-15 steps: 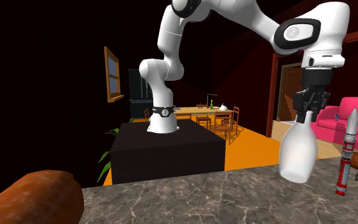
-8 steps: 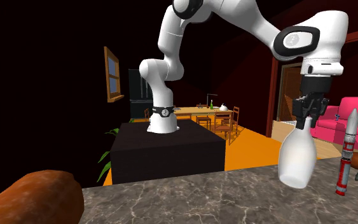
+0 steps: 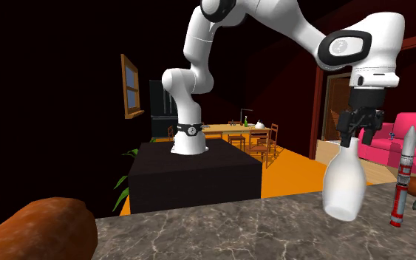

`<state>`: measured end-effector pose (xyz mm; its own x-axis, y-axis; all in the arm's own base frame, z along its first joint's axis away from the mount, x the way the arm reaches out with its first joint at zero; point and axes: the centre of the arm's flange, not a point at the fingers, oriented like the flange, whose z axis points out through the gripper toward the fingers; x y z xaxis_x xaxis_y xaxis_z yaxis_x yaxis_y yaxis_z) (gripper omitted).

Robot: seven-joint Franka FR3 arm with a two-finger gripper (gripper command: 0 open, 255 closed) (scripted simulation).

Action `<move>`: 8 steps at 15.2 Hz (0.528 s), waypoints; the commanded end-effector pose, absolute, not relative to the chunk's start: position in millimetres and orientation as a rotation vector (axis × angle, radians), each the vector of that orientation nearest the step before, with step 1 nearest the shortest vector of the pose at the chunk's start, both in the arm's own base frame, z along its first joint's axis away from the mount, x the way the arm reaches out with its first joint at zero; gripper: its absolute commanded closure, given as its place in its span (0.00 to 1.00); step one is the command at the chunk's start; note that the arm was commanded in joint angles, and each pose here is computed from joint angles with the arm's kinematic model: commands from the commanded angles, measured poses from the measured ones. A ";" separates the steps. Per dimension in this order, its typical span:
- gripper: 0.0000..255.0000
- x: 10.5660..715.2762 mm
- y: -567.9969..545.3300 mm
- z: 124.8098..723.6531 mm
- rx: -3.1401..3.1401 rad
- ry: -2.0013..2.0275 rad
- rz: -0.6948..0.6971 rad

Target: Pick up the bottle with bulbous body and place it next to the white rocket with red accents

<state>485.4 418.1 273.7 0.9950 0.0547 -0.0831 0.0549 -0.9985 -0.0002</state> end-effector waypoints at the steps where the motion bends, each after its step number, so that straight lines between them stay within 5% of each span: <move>1: 0.00 485.4 418.1 273.7 3.136 0.086 -0.130; 8: 0.00 489.6 418.2 323.5 3.136 0.086 -0.130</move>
<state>490.8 418.3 320.3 0.9951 0.0547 -0.0823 0.0548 -0.9985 -0.0008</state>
